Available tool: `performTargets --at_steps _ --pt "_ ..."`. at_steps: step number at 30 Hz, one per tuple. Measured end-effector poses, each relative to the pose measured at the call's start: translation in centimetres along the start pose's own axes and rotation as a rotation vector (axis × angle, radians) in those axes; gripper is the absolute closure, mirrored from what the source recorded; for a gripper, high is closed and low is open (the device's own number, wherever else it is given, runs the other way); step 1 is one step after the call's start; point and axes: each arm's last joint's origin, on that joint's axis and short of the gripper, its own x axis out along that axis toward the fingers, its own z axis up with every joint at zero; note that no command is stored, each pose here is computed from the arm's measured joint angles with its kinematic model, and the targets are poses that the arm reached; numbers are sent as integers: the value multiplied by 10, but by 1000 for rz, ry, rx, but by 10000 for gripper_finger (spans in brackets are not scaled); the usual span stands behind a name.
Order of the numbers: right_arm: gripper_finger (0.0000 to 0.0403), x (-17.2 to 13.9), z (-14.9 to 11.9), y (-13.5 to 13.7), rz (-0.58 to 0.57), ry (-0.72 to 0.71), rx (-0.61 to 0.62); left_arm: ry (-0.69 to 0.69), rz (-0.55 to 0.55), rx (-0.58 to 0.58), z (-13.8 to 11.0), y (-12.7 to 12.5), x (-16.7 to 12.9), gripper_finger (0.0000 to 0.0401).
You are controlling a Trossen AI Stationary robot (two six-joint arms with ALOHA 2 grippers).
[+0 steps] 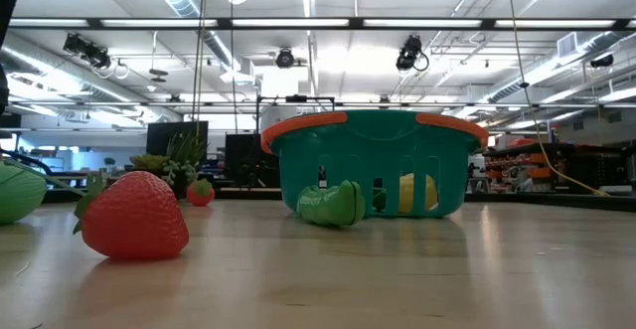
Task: Pick and placing Produce into tupperware
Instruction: Put the yellow banana into the blue bin
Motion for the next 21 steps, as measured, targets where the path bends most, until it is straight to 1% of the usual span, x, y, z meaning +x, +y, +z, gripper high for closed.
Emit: performTargets --at_steps 6,12,16,21 --pt "138 16 -1 0 -7 53 -22 0 0 4 0 0 0 229" --pt "145 15 -1 -2 -6 53 21 -1 0 51 0 0 0 229" --pt "179 10 0 -2 -8 31 105 -1 0 51 0 0 0 229" --pt "252 9 0 -2 -5 32 151 -1 0 52 0 0 0 229"
